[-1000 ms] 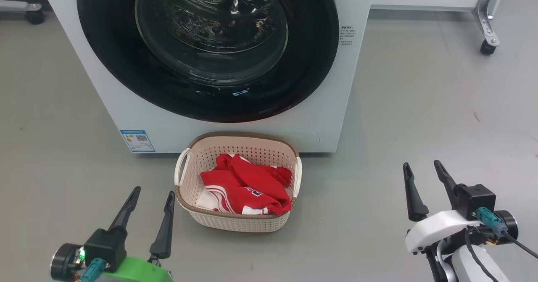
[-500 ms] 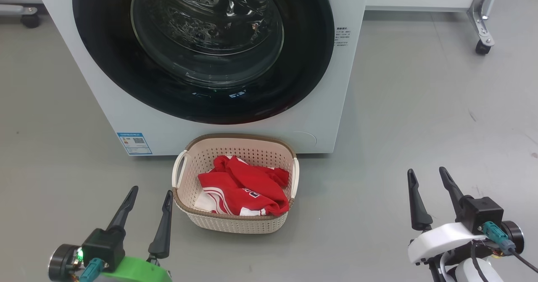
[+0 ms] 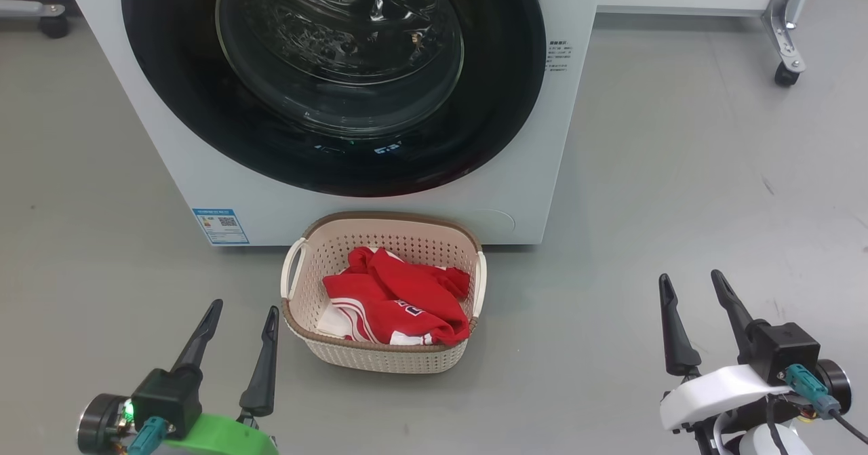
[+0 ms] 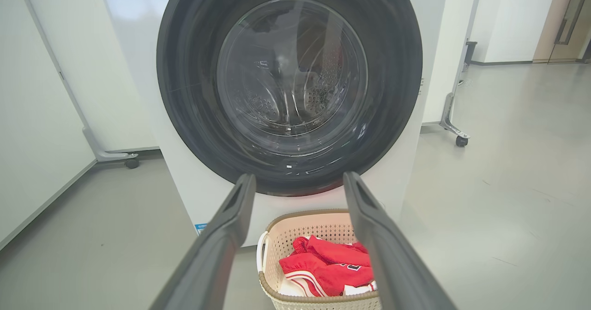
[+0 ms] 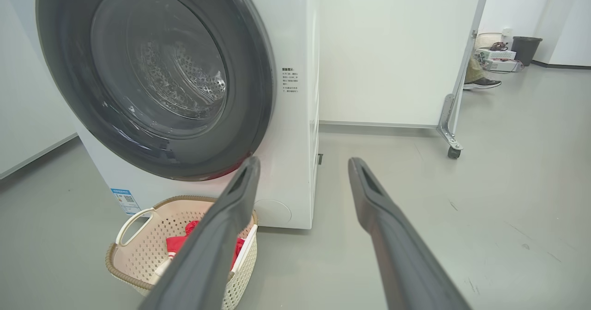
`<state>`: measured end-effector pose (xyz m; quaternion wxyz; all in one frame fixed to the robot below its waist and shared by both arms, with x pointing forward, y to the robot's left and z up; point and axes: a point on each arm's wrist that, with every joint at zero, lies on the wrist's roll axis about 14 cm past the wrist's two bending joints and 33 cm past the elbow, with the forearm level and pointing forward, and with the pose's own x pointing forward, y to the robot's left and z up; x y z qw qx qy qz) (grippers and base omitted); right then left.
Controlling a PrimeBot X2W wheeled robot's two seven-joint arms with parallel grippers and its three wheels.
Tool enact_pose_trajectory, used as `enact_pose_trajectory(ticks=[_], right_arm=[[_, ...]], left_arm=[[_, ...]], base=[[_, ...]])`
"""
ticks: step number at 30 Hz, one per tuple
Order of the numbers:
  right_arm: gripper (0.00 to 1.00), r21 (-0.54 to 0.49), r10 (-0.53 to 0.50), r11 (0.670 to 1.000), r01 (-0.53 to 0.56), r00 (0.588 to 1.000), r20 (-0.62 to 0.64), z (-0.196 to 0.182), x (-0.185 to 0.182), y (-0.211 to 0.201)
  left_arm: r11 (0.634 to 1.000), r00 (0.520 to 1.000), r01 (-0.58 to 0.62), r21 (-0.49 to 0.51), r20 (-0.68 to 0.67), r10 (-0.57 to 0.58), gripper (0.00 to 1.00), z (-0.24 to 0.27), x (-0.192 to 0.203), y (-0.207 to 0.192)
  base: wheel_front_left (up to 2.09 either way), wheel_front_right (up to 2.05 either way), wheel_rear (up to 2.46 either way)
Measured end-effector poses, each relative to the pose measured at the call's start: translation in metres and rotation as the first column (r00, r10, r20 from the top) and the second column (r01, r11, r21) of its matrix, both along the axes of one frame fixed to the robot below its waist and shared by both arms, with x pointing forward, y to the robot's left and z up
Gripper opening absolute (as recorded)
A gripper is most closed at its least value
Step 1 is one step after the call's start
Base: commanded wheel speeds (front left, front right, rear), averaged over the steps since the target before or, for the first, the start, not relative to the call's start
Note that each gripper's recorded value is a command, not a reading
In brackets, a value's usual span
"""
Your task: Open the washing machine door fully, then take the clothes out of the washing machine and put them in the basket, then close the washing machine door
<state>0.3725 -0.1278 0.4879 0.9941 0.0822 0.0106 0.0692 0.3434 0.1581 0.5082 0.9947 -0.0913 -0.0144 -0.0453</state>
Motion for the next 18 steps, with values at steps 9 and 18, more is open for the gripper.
enact_pose_trajectory(ticks=[9, 18], right_arm=[[1.0, 0.002, 0.002, 1.0, -0.002, 1.0, -0.006, 0.0016, -0.003, 0.0011], [1.0, 0.002, 0.005, 1.0, -0.005, 1.0, -0.006, 0.0051, -0.0042, 0.0015]], left_arm=[[1.0, 1.0, -0.003, -0.001, 0.002, 0.003, 1.0, 0.001, -0.0004, 0.0008], [1.0, 1.0, -0.001, -0.001, -0.001, 0.001, 1.0, 0.0014, -0.0005, 0.0002]], base=[[0.0, 0.0, 0.0], [0.0, 0.0, 0.0]])
